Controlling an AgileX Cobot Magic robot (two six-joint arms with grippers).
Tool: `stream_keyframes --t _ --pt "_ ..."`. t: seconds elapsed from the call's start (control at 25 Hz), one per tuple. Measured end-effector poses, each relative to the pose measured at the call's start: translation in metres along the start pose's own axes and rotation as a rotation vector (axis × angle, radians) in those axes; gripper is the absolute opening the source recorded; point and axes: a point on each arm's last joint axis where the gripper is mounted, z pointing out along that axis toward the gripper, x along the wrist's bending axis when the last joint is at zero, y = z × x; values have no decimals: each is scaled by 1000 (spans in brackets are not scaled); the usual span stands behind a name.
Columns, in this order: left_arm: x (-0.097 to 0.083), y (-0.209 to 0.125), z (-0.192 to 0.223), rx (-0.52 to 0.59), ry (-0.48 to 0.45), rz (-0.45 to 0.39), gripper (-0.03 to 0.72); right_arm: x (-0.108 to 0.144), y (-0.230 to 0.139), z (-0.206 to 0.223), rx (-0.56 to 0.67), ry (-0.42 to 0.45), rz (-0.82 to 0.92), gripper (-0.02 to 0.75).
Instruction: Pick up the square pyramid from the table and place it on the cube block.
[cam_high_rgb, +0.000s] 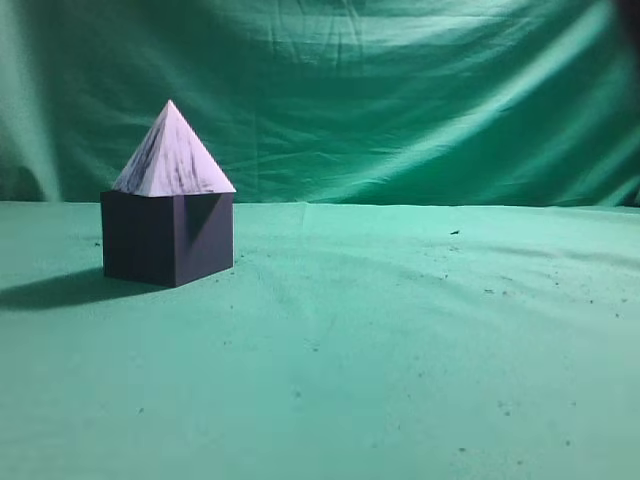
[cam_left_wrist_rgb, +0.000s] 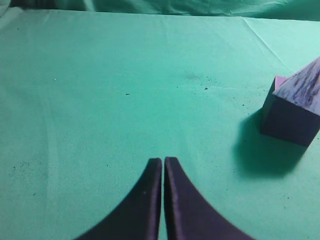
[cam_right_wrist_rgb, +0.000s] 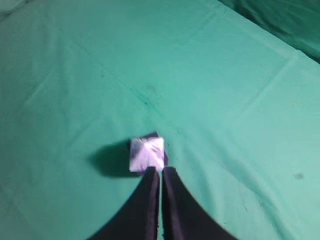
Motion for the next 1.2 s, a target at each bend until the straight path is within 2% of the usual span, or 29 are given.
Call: stream_keyframes --t 0.16,0.32,0.44,0.64,0.8,1.0,1.2 --pt "0 0 0 0 0 0 0 -10 -41 -41 0 -70 46 0" --pt "0 0 0 0 0 0 0 -14 -89 -65 -11 -80 57 0" --pt "0 0 0 0 0 0 0 -15 -124 -73 -76 -70 70 0" --pt "0 0 0 -2 0 0 0 -16 -179 -84 -273 -35 76 0" --pt "0 0 0 -2 0 0 0 -17 -220 -95 -379 -23 74 0" --pt "0 0 0 -2 0 0 0 -20 -253 -113 -381 -29 86 0" --pt "0 0 0 -2 0 0 0 -21 -262 -117 -357 -38 93 0"
